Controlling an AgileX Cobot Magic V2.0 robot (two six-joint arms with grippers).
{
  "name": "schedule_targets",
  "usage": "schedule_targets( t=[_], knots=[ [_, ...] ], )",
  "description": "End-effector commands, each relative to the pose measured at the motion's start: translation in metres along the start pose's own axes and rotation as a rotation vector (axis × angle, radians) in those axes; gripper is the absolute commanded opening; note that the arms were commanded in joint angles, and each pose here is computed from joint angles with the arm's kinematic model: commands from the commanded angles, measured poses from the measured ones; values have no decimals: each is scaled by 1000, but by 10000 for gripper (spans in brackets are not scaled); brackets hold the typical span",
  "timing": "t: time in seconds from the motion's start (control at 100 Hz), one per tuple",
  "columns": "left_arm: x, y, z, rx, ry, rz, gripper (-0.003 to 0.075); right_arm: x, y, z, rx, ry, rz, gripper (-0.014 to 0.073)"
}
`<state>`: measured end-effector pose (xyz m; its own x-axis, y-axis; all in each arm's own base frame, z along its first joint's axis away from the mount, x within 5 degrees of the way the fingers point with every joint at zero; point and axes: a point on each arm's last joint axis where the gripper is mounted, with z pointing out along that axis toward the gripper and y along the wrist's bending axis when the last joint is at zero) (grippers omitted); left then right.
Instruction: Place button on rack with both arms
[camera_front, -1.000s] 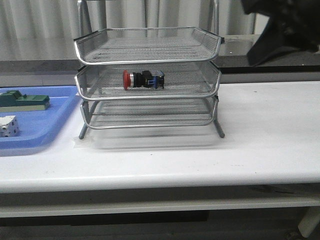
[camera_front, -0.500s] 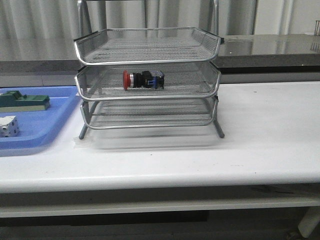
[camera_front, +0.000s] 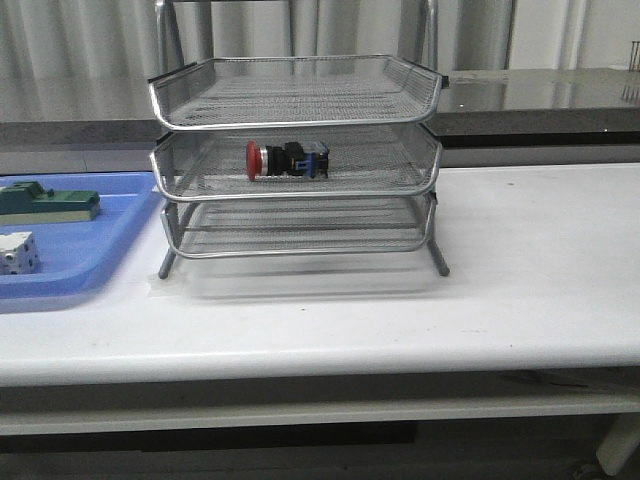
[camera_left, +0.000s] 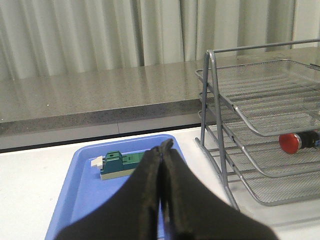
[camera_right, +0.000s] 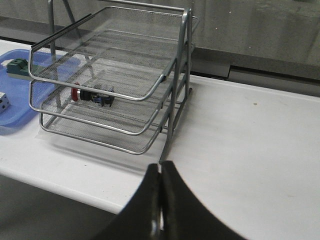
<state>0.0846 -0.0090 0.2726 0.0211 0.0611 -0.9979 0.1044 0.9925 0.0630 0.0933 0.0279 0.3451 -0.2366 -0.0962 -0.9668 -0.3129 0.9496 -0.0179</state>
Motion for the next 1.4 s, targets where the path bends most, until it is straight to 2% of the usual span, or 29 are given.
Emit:
schedule_targets(
  t=[0.0,0.47,0.67,1.05,1.39],
  knots=[
    [-16,3,0,-31,-94,-22,-21,-12,-2,-3,30,-74,-11,-60],
    [-16,3,0,-31,-94,-22,-21,-11,-2,-3,27,-66,-11,-60],
    [-16,3,0,-31,-94,-22,-21,-3,-5,-2,64,-97,21,-60],
    [-16,3,0,-31,-94,-22,-21,51,-12,-16,207,-112,99,-60],
    [-16,3,0,-31,-94,-22,-21,101,-8,-17,214,-308,67,-60]
  ],
)
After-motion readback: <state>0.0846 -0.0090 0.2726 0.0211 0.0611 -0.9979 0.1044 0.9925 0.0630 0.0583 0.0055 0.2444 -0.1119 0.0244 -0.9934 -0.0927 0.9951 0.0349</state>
